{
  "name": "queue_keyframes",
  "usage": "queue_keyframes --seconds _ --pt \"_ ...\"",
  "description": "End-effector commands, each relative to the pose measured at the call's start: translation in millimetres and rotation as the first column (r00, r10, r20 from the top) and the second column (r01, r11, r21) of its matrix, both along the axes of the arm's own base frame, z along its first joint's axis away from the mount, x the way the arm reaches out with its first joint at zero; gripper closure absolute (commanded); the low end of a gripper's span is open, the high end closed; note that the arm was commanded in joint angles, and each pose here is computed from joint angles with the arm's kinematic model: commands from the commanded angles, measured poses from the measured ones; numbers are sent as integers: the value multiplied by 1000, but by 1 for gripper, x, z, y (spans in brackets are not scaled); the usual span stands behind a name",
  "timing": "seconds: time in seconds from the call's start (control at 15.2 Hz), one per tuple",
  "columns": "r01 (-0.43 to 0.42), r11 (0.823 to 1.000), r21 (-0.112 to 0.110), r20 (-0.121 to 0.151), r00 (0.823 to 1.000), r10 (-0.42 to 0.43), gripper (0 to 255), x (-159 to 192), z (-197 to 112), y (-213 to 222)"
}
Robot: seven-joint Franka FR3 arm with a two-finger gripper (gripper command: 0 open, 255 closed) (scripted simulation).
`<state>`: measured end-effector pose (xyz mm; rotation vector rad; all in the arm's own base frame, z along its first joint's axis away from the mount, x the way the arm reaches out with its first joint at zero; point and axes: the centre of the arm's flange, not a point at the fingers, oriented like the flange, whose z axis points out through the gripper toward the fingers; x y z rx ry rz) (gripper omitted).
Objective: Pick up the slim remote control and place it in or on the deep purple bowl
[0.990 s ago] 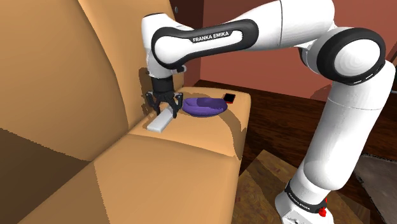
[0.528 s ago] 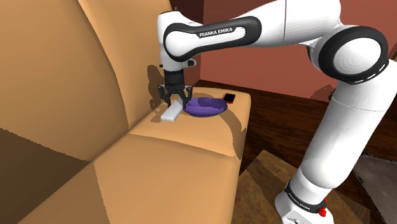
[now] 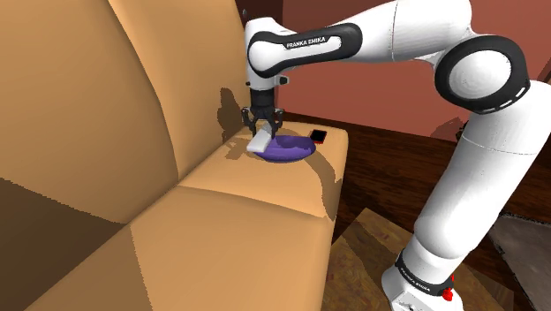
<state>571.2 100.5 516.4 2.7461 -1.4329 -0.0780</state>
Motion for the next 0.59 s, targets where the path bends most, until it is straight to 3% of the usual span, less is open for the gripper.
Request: queue_keyframes --seconds 0.0,0.53 --pt "-2 1000 0 0 1000 2 255 7 3 -24" --pt "-2 1000 0 0 1000 2 255 34 5 -126"
